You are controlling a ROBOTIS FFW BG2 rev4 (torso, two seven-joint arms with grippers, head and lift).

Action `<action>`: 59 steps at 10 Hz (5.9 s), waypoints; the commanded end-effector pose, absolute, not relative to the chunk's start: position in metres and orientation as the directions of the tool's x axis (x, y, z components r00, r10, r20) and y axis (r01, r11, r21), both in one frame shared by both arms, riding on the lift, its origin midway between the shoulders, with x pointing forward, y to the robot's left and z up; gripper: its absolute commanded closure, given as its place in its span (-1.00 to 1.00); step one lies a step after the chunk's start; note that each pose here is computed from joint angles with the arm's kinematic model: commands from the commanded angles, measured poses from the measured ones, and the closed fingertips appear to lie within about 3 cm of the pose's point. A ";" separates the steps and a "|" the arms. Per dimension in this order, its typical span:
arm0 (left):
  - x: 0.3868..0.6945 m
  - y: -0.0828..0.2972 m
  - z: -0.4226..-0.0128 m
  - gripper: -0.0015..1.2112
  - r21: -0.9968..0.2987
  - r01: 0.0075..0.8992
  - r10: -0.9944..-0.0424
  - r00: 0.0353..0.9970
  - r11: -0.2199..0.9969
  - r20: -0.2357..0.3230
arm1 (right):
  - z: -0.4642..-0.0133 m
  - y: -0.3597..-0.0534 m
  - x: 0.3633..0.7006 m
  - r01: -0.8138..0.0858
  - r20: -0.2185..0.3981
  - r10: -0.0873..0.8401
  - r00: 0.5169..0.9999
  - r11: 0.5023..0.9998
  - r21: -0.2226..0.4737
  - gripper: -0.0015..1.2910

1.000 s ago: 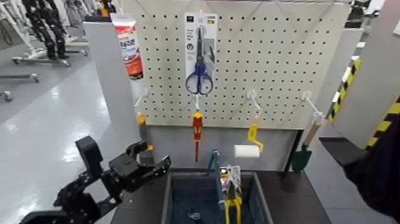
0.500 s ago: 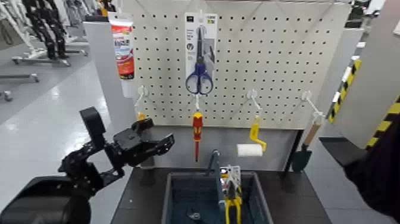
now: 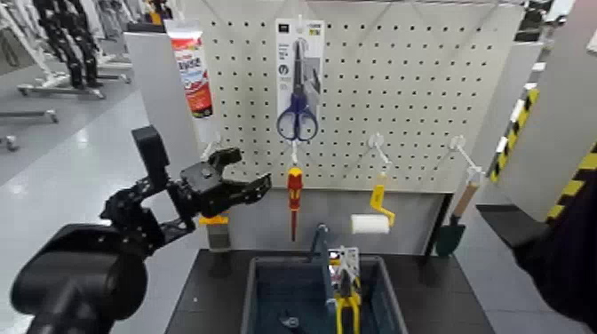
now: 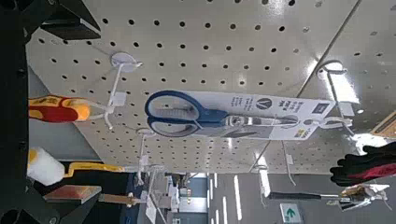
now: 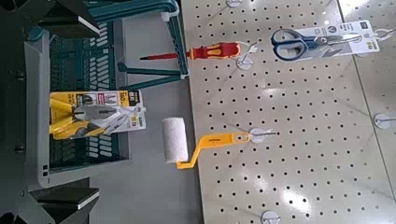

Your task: Put the blue scissors into the crate.

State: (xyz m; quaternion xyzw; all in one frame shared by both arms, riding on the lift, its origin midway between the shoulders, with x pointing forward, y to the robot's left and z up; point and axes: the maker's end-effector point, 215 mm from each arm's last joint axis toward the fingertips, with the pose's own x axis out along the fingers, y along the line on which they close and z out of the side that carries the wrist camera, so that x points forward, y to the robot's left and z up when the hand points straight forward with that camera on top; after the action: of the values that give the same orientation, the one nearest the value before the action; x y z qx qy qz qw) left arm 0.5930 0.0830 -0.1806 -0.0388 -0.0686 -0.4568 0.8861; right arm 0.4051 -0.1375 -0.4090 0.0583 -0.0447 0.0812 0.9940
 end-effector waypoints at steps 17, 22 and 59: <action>0.632 0.017 -0.056 0.86 0.252 0.860 -0.891 0.394 0.444 0.225 | -0.407 -0.129 0.408 -0.193 0.105 0.182 0.978 0.975 0.110 -0.83; 0.632 0.020 -0.048 0.87 0.267 0.851 -0.887 0.396 0.452 0.238 | -0.407 -0.131 0.407 -0.189 0.104 0.178 0.979 0.976 0.110 -0.83; 0.526 0.026 -0.348 0.86 -0.391 0.830 -0.908 0.417 0.398 -0.038 | -0.408 -0.134 0.405 -0.176 0.114 0.163 0.980 0.978 0.114 -0.83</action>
State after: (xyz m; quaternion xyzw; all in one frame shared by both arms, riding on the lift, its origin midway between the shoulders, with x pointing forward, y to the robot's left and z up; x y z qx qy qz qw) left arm 0.5268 0.0265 -0.3452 -0.1574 0.1205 -0.5261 0.8270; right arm 0.4053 -0.1338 -0.4075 0.0616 -0.0521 0.0852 0.9931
